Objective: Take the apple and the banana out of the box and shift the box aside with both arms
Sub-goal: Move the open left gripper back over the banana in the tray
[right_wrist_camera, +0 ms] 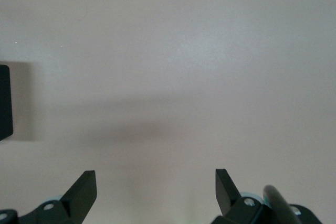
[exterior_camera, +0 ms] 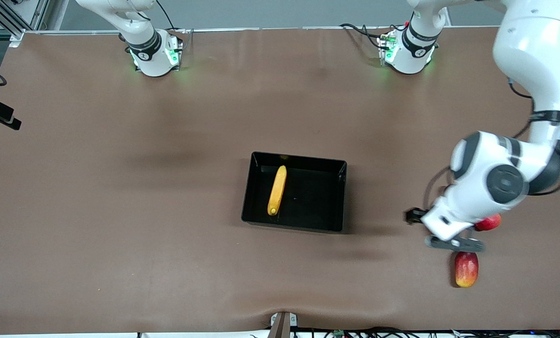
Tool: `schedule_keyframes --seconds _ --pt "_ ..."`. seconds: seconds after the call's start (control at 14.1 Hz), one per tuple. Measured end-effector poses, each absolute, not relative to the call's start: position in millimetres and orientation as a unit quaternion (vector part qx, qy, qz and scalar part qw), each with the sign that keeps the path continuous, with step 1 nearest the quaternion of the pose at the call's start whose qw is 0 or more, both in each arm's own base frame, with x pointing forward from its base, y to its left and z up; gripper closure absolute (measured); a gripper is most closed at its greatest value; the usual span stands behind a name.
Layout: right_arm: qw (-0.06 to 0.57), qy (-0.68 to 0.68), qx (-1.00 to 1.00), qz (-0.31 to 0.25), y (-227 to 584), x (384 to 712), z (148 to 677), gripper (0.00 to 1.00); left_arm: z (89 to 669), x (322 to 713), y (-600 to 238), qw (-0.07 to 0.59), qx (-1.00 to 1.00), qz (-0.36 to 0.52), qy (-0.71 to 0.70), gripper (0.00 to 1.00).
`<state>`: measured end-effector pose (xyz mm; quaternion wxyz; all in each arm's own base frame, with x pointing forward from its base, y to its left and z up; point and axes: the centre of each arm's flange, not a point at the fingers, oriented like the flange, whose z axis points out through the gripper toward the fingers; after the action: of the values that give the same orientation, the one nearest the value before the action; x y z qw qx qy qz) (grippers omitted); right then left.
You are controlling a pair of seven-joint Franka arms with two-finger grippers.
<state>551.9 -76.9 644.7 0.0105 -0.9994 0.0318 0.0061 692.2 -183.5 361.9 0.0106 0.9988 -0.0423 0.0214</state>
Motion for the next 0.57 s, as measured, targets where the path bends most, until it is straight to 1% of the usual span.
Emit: schedule_keyframes --seconds 0.35,0.57 --pt "0.011 0.034 -0.999 0.006 -79.6 551.5 644.7 0.00 350.4 624.2 -350.1 0.021 0.999 0.009 -0.031 0.00" --pt "0.011 0.035 -0.999 0.006 -80.2 551.5 644.6 0.00 337.1 598.6 -405.5 0.039 0.998 0.019 -0.049 0.00"
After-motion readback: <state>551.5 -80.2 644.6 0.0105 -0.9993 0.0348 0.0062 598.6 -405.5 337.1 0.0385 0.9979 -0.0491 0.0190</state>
